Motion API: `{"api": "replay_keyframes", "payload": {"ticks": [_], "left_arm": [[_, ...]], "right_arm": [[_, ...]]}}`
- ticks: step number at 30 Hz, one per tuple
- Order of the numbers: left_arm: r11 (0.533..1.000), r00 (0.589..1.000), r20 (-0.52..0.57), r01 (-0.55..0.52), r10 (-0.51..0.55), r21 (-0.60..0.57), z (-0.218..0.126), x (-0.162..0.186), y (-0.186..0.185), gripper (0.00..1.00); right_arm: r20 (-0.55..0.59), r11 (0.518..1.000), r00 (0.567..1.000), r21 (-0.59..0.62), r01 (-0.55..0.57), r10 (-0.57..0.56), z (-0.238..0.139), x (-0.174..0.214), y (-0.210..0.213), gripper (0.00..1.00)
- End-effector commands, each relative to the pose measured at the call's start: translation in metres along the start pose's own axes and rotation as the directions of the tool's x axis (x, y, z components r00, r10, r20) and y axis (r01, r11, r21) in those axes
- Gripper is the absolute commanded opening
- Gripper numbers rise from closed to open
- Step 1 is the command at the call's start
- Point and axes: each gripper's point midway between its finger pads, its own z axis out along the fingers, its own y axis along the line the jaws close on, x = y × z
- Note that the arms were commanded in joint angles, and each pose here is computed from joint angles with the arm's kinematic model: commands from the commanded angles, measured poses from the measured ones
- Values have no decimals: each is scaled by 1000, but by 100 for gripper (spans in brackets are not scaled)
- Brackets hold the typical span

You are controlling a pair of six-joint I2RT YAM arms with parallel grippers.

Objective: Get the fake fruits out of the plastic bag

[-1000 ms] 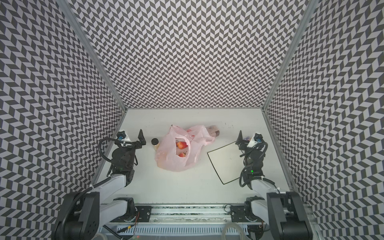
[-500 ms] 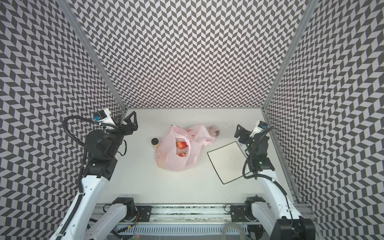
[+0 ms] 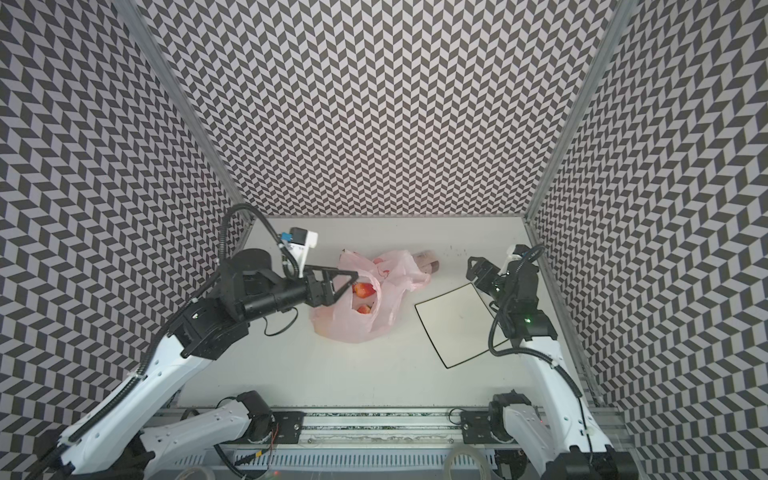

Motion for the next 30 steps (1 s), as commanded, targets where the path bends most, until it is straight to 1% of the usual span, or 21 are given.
{"api": "replay_keyframes", "payload": {"ticks": [1, 3, 5, 7, 10, 13, 16, 18, 19, 21, 23, 25, 26, 27, 28, 29, 30], "left_arm": [[1000, 987, -157, -20, 18, -11, 9, 41, -17, 92], [997, 977, -211, -37, 23, -62, 19, 57, -13, 92], [992, 971, -237, -43, 14, -117, 26, 63, -6, 92], [987, 971, -237, -59, 23, -147, 34, 61, -3, 92], [983, 976, -209, -97, 63, -158, 47, 52, -5, 88], [974, 980, -172, -135, 103, -183, 62, 39, -3, 78], [965, 985, -124, -143, 118, -219, 71, 25, 0, 65], [963, 989, -87, -139, 122, -229, 72, 17, 1, 52], [963, 990, -69, -135, 122, -232, 71, 14, 1, 45], [964, 992, -35, -123, 118, -235, 66, 11, 3, 30], [968, 994, 3, -106, 109, -226, 59, 9, 4, 18], [974, 994, 44, -89, 100, -209, 48, 8, 4, 9], [976, 994, 63, -80, 94, -201, 43, 8, 5, 5], [979, 993, 77, -72, 88, -193, 37, 9, 6, 3], [980, 992, 89, -68, 86, -186, 32, 10, 6, 3], [981, 992, 97, -66, 85, -182, 29, 12, 9, 3], [982, 991, 107, -63, 83, -179, 25, 14, 10, 3]], "right_arm": [[-32, 1000, 999, 10, -23, 24, -2, 3, 1, 90], [-28, 1000, 999, 12, -18, 19, -4, 3, 0, 90], [-19, 1000, 1000, 10, -18, 18, -7, 2, 1, 90], [-10, 1000, 1000, 6, -17, 17, -10, 2, 1, 90], [4, 1000, 1000, -2, -17, 17, -16, 2, 2, 90], [21, 1000, 1000, -14, -2, 2, -22, -3, 7, 88], [32, 996, 998, -61, 63, -62, -30, -13, 24, 87], [36, 981, 990, -139, 138, -135, -39, -19, 46, 86], [36, 965, 983, -187, 181, -177, -43, -21, 58, 86], [40, 900, 955, -327, 289, -292, -55, -22, 92, 87], [56, 856, 933, -380, 350, -356, -64, -26, 111, 87], [80, 794, 895, -431, 429, -440, -73, -27, 132, 88], [102, 747, 862, -456, 485, -497, -79, -25, 145, 89], [135, 686, 815, -474, 553, -564, -85, -21, 157, 89], [160, 626, 767, -487, 609, -622, -91, -14, 168, 90], [193, 550, 701, -494, 674, -686, -97, -4, 179, 92], [234, 463, 623, -490, 739, -746, -103, 6, 187, 93]]}}
